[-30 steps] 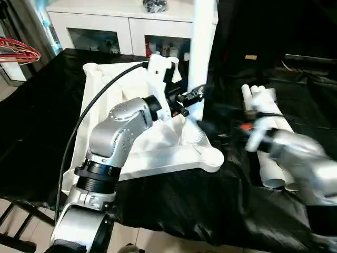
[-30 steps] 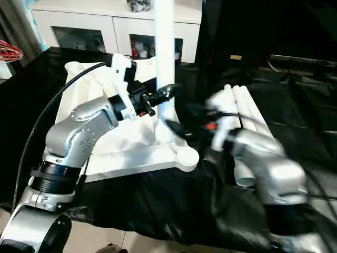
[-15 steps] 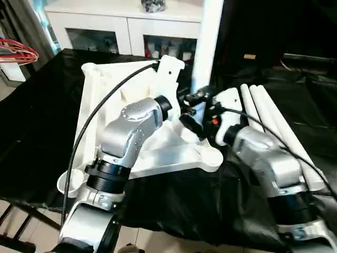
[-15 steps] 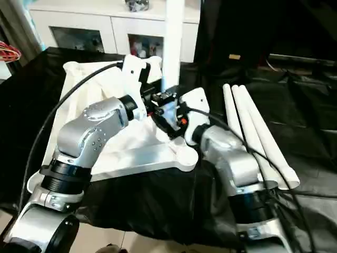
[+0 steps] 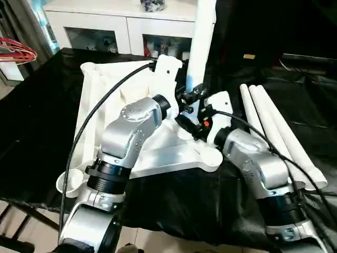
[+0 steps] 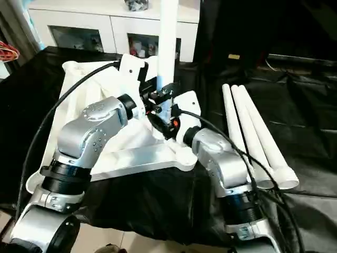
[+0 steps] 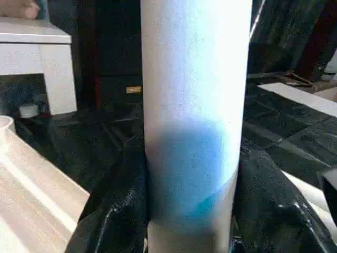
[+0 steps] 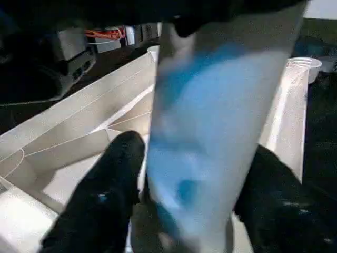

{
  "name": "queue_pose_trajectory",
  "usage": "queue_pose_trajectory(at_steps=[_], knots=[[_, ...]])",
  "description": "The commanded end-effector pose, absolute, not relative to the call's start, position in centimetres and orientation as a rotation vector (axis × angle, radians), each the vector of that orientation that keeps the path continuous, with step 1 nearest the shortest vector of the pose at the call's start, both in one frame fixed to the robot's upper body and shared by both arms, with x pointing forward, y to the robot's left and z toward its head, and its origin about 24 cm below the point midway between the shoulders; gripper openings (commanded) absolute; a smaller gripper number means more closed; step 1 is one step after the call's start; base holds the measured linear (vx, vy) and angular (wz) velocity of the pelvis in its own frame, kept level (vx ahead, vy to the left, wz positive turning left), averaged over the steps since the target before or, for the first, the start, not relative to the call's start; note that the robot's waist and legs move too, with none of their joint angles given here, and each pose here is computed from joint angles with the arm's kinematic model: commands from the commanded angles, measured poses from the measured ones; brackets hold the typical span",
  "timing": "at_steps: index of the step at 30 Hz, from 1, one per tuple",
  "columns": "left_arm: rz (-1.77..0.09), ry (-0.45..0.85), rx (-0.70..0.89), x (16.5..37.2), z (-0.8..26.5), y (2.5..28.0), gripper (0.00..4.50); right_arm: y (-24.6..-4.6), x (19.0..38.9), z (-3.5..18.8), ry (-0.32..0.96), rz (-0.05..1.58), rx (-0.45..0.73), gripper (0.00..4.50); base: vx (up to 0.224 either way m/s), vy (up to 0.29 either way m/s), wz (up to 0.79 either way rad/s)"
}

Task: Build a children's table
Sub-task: Insert table leg to table base

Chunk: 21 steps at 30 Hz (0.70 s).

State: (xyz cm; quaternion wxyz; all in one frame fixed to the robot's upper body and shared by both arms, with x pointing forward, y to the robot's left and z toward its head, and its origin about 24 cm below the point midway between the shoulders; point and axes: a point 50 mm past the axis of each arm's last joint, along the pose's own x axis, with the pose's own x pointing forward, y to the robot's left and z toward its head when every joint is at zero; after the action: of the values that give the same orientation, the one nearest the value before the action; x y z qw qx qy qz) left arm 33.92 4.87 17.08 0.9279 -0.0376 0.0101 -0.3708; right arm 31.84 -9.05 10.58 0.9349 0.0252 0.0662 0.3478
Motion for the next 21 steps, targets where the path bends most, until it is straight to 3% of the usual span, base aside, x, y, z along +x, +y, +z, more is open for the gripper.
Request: queue_pose_trajectory(at_steps=[1, 12, 14, 17, 18, 21], knots=[[-0.748, -0.007, -0.065, 33.9, 17.8, 5.1, 1.93, -8.9, 31.7, 10.5, 0.132, 0.722, 0.071, 2.22, 0.0, 0.0, 0.0], [-0.789, 0.011, -0.113, 33.9, 17.7, 4.6, 1.93, -10.7, 31.4, 11.1, 0.09, 0.782, 0.13, 1.91, 0.0, 0.0, 0.0], [-0.849, 0.012, -0.16, 33.6, 17.8, 4.5, 2.63, -11.0, 31.1, 11.3, 0.072, 0.826, 0.145, 1.91, 0.0, 0.0, 0.0], [-0.882, 0.013, -0.198, 33.5, 17.9, 4.5, 2.65, -11.2, 31.0, 11.5, 0.061, 0.857, 0.155, 1.91, 0.0, 0.0, 0.0], [-0.896, 0.008, -0.21, 33.5, 18.0, 4.7, 2.9, -11.4, 30.8, 11.8, 0.053, 0.885, 0.176, 1.9, 0.0, 0.0, 0.0], [-1.012, -0.003, -0.345, 33.4, 18.7, 5.6, 3.07, -12.7, 29.3, 12.4, 0.036, 1.053, 0.225, 1.89, 0.0, 0.0, 0.0]])
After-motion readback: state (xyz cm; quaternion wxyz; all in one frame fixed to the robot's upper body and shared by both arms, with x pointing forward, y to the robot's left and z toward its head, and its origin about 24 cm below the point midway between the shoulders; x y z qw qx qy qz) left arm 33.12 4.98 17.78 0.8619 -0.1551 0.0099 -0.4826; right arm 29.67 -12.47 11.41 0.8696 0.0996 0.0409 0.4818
